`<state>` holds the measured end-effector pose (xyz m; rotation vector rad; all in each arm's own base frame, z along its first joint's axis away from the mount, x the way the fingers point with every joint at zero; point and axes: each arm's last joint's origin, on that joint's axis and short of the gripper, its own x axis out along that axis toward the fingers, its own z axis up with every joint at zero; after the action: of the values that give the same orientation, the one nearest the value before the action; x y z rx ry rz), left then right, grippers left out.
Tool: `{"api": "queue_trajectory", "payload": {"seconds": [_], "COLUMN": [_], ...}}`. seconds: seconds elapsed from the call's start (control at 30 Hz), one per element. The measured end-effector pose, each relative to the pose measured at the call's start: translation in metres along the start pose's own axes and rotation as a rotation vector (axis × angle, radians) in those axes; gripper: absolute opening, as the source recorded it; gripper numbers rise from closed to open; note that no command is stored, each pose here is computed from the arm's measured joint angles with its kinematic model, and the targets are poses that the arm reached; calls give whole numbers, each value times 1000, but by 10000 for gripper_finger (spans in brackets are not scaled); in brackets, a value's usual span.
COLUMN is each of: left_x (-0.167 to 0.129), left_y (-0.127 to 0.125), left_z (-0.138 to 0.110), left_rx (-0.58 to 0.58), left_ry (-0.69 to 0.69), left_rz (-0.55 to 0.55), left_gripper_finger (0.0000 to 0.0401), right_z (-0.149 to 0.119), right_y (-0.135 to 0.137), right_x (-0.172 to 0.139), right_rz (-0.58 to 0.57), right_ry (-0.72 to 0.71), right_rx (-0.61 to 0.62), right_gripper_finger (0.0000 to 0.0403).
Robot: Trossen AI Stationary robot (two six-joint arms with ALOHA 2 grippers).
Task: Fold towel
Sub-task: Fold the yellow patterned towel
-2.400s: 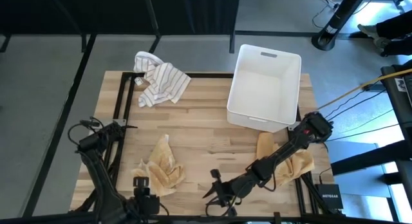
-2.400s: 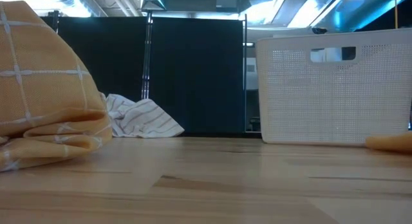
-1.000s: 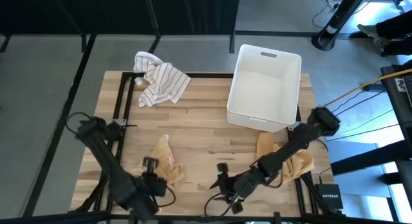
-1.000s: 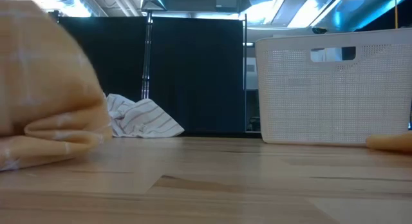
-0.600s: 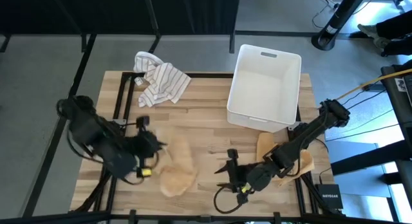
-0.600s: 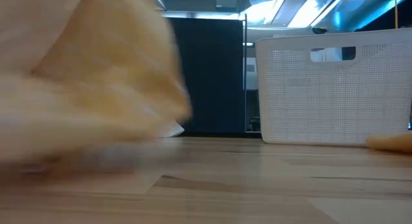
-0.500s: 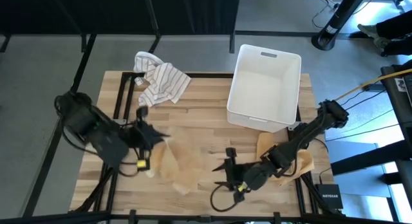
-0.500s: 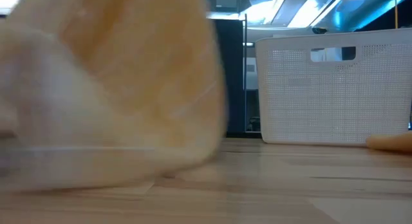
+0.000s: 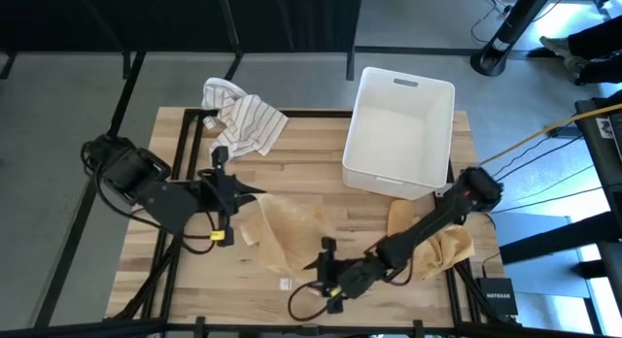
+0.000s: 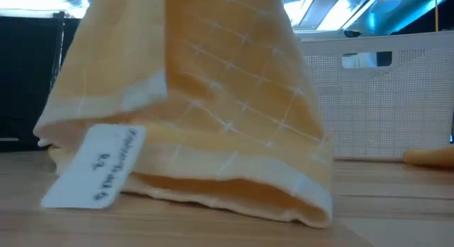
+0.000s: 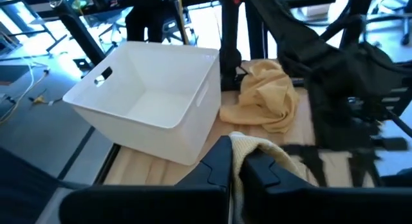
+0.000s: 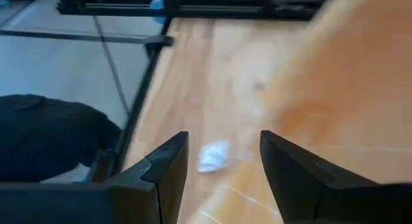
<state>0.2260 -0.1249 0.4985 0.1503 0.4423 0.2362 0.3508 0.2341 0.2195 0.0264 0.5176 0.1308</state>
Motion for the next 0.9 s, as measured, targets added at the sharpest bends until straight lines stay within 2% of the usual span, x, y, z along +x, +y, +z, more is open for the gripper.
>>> {"api": "queue_trajectory", "payload": {"seconds": [0.1, 0.23, 0.4, 0.47, 0.57, 0.67, 0.8, 0.9], "left_x": [2, 1, 1, 1, 1, 1, 1, 1], "left_y": [0, 0, 0, 0, -1, -1, -1, -1], "left_z": [-1, -1, -1, -1, -1, -1, -1, -1], "left_rx": [6, 1, 2, 5, 7, 6, 6, 6], "left_ry": [7, 4, 4, 5, 6, 5, 5, 5], "left_rz": [6, -1, 0, -2, -5, -4, -4, -4], "left_gripper_finger": [1, 2, 1, 1, 3, 3, 3, 3], "right_z": [-17, -37, -42, -45, -48, -46, -45, -41], "right_y": [3, -3, -16, -21, -20, -16, -20, -26], "right_x": [20, 39, 56, 62, 69, 70, 71, 72], "right_rz": [-33, -169, -248, -250, -164, -129, -191, -259], "right_ry": [6, 20, -25, -16, -15, -55, -75, -121], "right_rx": [16, 27, 79, 103, 104, 103, 102, 102], "right_gripper_finger": [195, 195, 195, 195, 195, 195, 192, 170]}}
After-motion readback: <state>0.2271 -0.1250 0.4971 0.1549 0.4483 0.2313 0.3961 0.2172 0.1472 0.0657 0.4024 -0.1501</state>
